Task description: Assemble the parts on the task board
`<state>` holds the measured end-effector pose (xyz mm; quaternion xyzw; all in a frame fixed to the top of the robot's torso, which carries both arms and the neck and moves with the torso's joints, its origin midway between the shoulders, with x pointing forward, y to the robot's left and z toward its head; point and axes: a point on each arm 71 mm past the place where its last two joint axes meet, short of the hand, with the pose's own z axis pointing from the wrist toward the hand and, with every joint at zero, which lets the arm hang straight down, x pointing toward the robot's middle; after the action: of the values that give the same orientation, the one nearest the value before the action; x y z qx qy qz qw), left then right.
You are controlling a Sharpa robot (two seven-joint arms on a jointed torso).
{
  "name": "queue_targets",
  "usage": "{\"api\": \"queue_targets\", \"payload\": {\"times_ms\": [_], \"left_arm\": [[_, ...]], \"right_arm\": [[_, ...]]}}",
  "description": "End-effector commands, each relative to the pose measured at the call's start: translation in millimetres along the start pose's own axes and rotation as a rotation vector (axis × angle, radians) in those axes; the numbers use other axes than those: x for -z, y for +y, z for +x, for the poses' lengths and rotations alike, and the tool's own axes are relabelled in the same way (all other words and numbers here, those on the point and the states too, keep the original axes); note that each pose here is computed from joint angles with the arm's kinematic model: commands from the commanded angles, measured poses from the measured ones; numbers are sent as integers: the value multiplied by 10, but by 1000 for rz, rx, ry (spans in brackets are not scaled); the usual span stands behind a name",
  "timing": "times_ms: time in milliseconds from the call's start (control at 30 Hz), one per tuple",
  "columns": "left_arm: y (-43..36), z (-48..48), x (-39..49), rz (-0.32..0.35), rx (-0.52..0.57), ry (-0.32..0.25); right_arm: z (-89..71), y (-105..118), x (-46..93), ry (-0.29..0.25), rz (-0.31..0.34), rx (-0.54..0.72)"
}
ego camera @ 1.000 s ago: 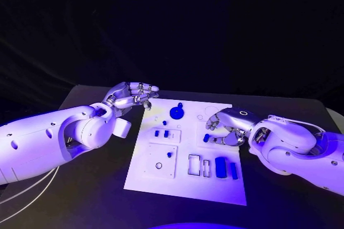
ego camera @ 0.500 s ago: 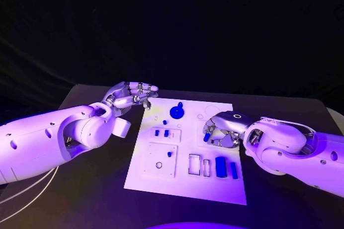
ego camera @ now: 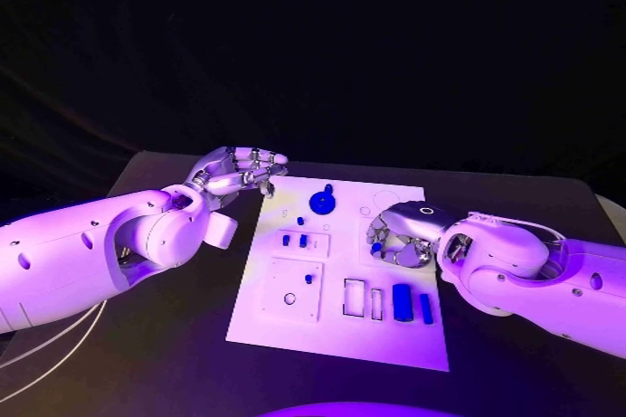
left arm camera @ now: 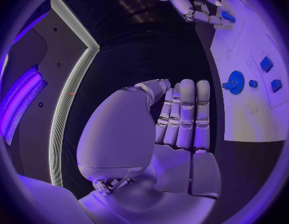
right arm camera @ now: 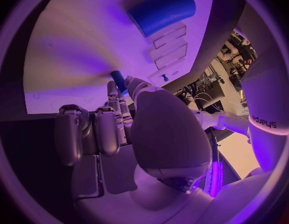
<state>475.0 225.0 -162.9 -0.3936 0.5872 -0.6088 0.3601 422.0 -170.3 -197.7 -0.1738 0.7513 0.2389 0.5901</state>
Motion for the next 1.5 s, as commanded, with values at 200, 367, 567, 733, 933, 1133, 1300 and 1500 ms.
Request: {"api": "queue_targets", "payload": {"times_ms": [200,367,567,733,933,1133,1300,1500], "left_arm": [[-10,21,1,2,9,14],[-9,18,2,1,9,13],[-8,14,0,1,8,11],[-6,12,-4,1,8,10],[-4,12,-12,2,7,10],[-1,22,-22,3,8,12],[3,29,-33,3,9,14],[9,50,-57,4,10,17]], "right_arm": [[16,30,-31,-10,-2,44],[1,39,-23,-35,-3,49],[-36,52,27,-75,-8,43],[-88,69,81,-109,-16,33],[-203,144,157,-155,-40,10],[-279,313,188,-183,-89,-22],[-262,531,136,-180,-151,-57],[-131,878,2,-154,-248,-96]]}}
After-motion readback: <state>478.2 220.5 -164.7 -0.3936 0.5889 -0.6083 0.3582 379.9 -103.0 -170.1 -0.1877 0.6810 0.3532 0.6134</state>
